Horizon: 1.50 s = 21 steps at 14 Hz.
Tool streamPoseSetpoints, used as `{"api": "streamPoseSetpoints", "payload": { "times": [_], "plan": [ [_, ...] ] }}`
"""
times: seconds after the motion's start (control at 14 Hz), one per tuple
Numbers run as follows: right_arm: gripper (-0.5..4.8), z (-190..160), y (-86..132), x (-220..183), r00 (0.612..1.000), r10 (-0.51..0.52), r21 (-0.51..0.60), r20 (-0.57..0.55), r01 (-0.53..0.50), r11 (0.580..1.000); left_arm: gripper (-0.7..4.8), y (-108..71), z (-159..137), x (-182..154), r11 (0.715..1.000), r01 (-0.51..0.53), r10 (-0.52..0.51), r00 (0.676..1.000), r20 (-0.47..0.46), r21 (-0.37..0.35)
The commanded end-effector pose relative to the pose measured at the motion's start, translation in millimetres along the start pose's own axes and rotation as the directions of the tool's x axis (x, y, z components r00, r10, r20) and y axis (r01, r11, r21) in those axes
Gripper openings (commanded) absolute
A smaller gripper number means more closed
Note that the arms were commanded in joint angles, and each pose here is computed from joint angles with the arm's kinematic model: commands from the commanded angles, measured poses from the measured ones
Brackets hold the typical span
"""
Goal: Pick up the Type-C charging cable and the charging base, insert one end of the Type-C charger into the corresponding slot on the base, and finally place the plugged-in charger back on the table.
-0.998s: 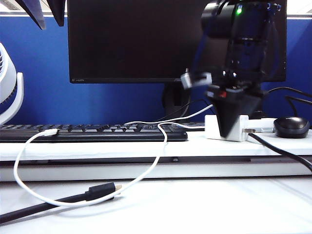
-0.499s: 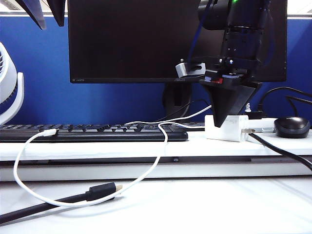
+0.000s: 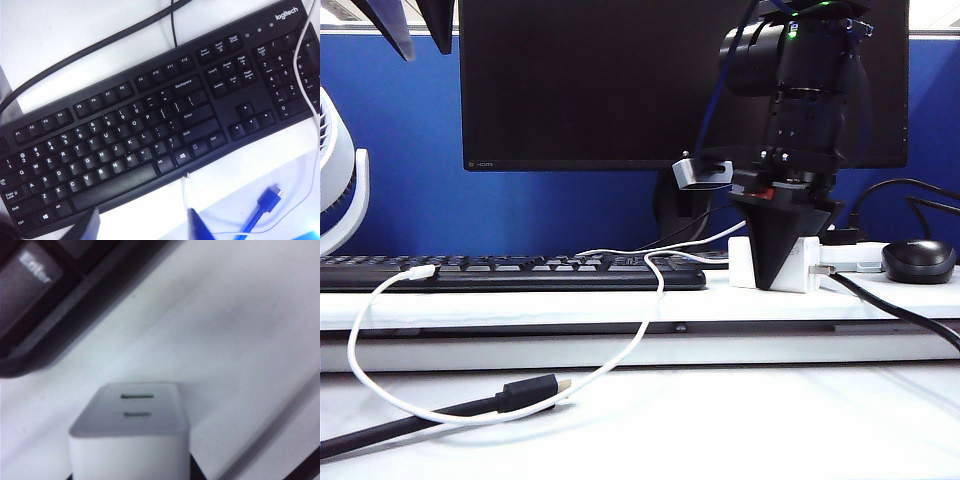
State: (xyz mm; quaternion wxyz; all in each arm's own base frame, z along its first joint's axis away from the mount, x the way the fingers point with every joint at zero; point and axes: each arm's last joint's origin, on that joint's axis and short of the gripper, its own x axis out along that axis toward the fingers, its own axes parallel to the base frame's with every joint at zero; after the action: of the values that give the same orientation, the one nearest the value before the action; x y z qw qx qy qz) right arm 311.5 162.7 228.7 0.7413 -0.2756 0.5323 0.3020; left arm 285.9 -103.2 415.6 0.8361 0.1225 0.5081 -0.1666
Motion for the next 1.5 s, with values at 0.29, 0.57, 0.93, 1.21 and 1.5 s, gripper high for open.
{"api": "streamPoseSetpoints", "payload": {
  "times": [0.29, 0.57, 0.93, 1.21, 1.5],
  "plan": [
    [-0.01, 7.8, -1.8, -26.2, 0.998, -0.015, 0.0, 0.061, 0.015, 1.0, 2.37, -0.4, -1.9, -1.0, 1.0, 0.006, -0.006, 1.0, -0.008, -0.008],
    [-0.01, 13.8, -2.4, -102.4, 0.952, -0.102, 0.008, 0.288, 0.104, 0.995, 2.37, -2.2, -9.1, 19.4, 0.998, 0.049, -0.051, 0.994, -0.092, -0.029],
    [-0.01, 15.1, -3.4, -148.8, 0.897, -0.153, 0.027, 0.416, 0.155, 0.987, 2.37, -5.9, -33.2, 67.1, 0.992, 0.11, -0.122, 0.95, -0.289, -0.055],
    [-0.01, 16.9, -3.6, -158.9, 0.878, -0.15, 0.029, 0.455, 0.154, 0.988, 2.37, -8.4, -55.8, 98.7, 0.988, 0.143, -0.155, 0.894, -0.419, -0.061],
    [-0.01, 17.5, -2.1, -159.3, 0.875, -0.096, 0.029, 0.475, 0.094, 0.995, 2.37, -10.7, -71.1, 132.0, 0.981, 0.18, -0.195, 0.887, -0.419, -0.075]
  ]
}}
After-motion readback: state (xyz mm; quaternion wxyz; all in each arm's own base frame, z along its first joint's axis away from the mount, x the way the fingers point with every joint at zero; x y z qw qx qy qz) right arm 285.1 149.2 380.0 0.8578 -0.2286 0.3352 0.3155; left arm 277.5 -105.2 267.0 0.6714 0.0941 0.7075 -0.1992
